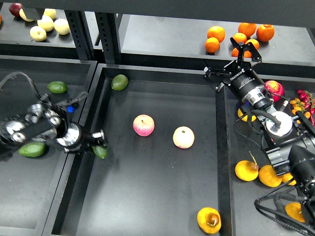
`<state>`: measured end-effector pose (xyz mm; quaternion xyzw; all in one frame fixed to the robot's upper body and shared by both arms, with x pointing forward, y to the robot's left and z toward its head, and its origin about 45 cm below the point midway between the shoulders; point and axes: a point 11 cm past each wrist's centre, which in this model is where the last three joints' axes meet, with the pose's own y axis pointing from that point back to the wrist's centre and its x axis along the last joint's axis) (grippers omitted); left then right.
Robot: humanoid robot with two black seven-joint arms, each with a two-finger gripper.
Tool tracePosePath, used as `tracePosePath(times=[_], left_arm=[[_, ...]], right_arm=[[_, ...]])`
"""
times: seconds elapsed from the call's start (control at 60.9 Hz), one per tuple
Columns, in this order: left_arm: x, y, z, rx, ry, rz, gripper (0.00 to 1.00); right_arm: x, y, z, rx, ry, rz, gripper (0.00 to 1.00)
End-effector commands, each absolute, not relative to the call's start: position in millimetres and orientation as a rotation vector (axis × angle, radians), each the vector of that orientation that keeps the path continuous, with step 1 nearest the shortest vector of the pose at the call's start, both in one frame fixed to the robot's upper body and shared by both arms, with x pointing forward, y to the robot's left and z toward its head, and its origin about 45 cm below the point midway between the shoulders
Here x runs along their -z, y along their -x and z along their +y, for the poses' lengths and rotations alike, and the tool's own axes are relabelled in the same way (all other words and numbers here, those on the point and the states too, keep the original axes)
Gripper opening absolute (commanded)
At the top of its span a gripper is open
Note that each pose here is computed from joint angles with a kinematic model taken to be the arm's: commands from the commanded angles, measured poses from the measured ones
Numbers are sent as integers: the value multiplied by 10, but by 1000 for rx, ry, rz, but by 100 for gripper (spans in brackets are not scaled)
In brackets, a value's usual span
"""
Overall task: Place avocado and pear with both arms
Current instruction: 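Carry the avocado into the avocado bin and open the left gripper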
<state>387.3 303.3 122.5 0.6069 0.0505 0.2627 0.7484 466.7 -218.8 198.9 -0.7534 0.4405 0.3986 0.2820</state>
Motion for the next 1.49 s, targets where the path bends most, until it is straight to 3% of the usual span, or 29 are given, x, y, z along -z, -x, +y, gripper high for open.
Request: tracePosePath(times=[0.0,0.525,0.821,1.478], left_arm=[[-1324,-3896,3288,-623,-1347,119,44],[-1557,-3761,4246,-782,-1456,171,46],[-1422,-3506,4624,-820,-1517,250,47],[-1129,-3192,4892,-852,-1559,367,49]], right_arm=[[-1993,-4668,-2186,-1066,2019,1179,99],[-1996,-4668,-2181,-1066,2021,1177,100],[-1996,-4668,-2181,-1066,2021,1177,100],[-1987,-4666,-2185,-1068,2020,1180,100]])
